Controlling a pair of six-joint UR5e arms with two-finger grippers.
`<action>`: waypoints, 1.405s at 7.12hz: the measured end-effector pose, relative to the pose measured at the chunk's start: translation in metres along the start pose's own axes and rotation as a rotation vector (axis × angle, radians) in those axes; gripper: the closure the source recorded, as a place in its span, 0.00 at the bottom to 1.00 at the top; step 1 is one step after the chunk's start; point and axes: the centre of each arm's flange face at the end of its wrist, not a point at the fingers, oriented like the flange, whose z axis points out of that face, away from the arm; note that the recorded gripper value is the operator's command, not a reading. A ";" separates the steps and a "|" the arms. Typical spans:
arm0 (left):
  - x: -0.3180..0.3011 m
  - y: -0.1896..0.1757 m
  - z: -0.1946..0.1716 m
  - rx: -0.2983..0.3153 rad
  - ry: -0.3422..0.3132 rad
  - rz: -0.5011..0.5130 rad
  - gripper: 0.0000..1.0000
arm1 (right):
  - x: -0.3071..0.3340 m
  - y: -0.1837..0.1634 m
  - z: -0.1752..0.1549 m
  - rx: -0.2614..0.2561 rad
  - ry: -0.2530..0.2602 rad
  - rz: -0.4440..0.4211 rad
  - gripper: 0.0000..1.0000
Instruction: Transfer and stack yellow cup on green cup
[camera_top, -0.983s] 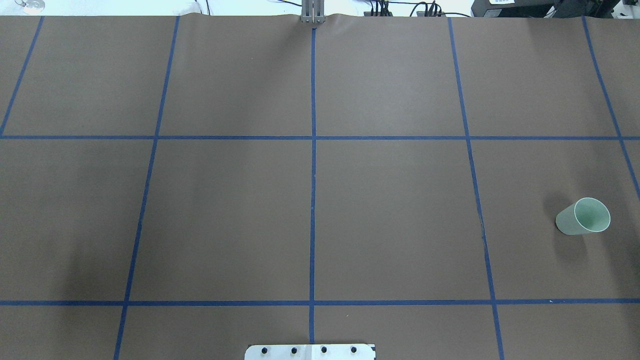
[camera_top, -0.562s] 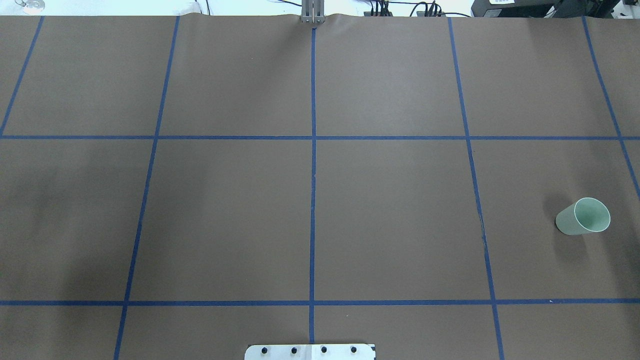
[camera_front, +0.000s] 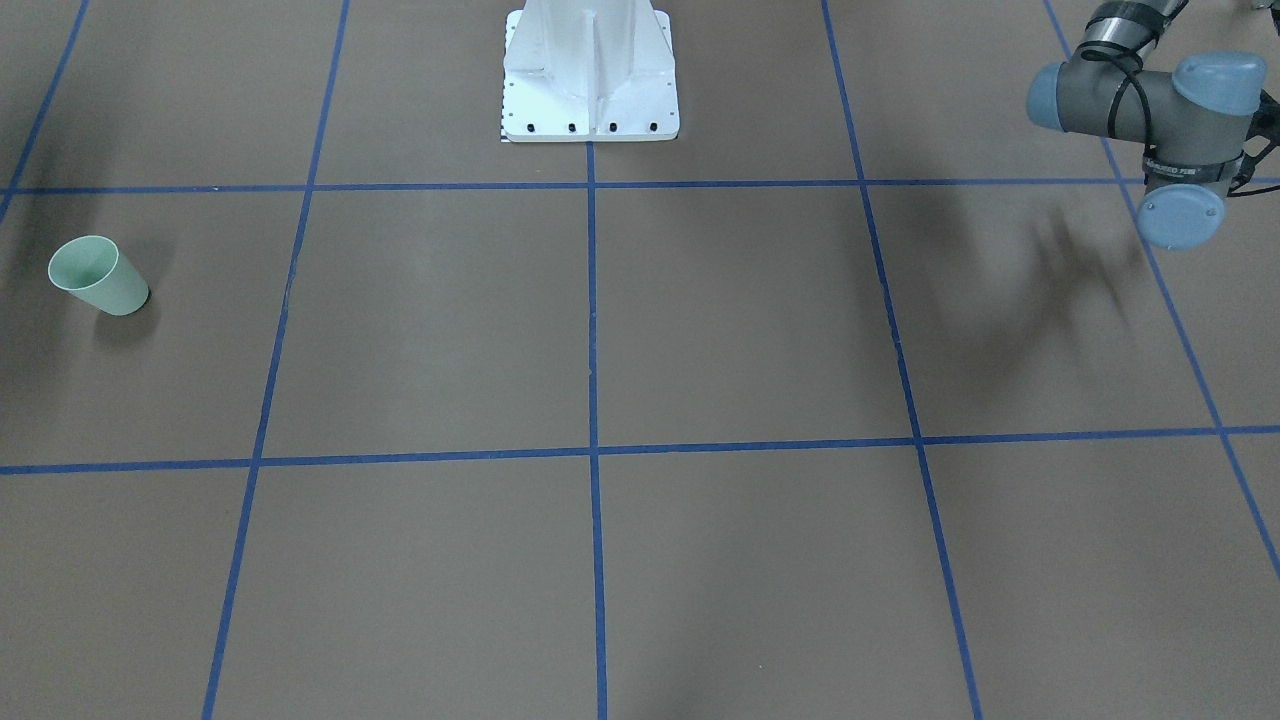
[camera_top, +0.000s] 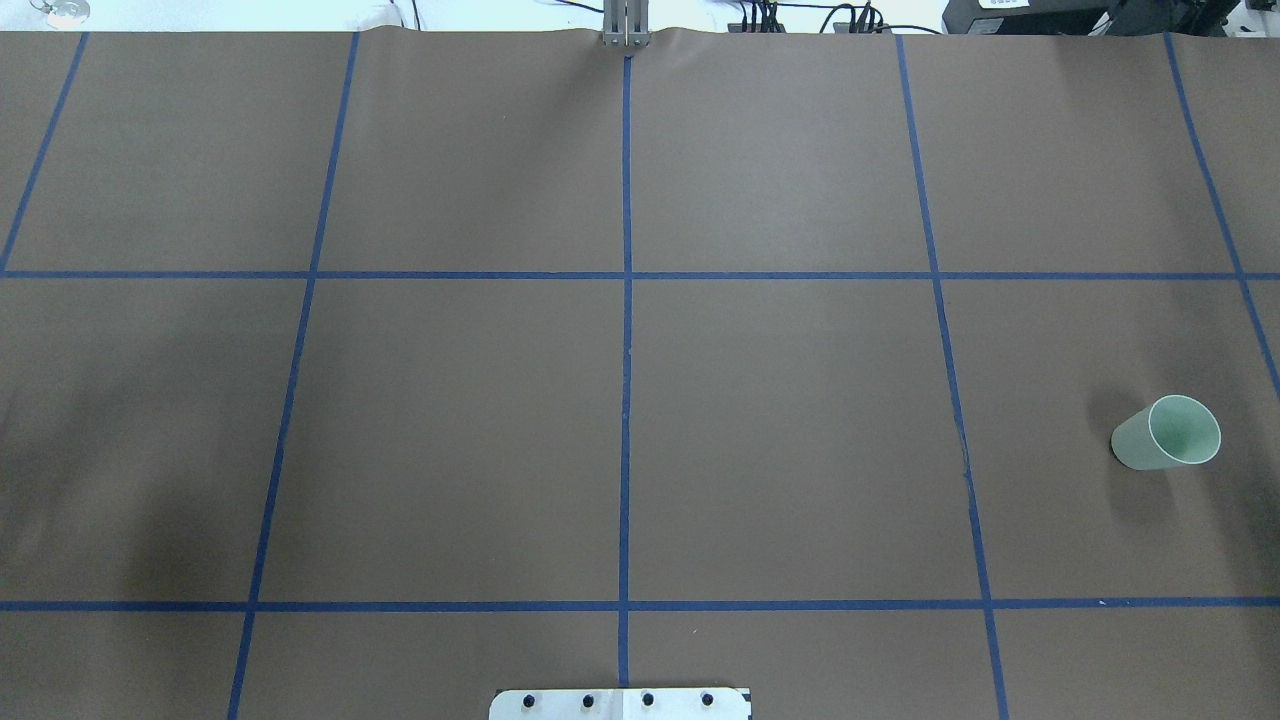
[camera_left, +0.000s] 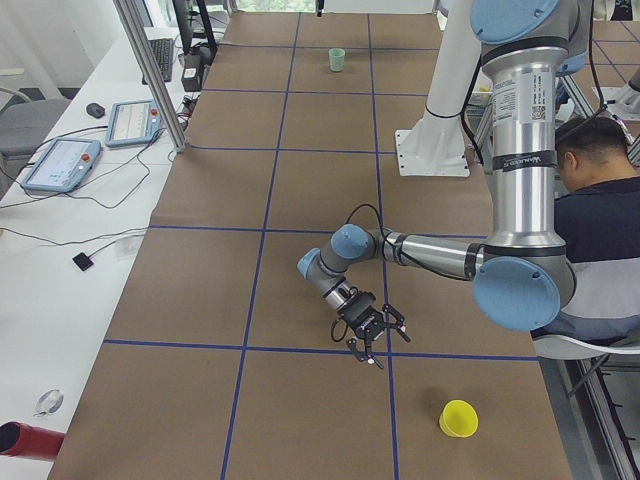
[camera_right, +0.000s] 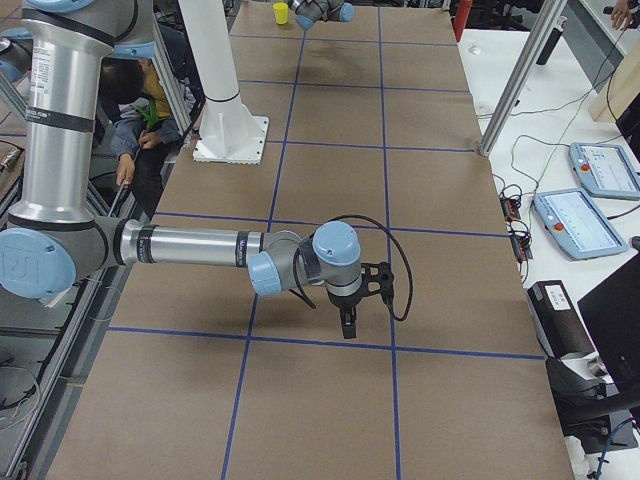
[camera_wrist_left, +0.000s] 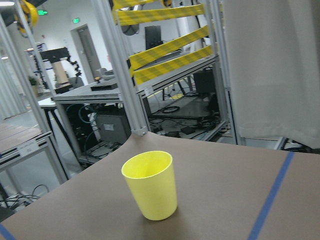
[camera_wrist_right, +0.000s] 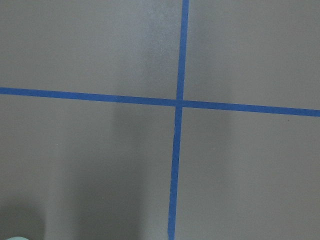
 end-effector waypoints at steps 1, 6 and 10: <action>0.006 0.002 0.020 -0.003 -0.062 -0.028 0.00 | -0.004 -0.001 0.001 0.005 -0.003 -0.016 0.00; 0.022 -0.022 0.110 -0.025 -0.117 -0.133 0.00 | -0.019 -0.004 0.010 0.008 -0.016 -0.066 0.00; 0.034 -0.015 0.123 -0.047 -0.092 -0.137 0.00 | -0.021 -0.004 0.012 0.005 -0.018 -0.073 0.00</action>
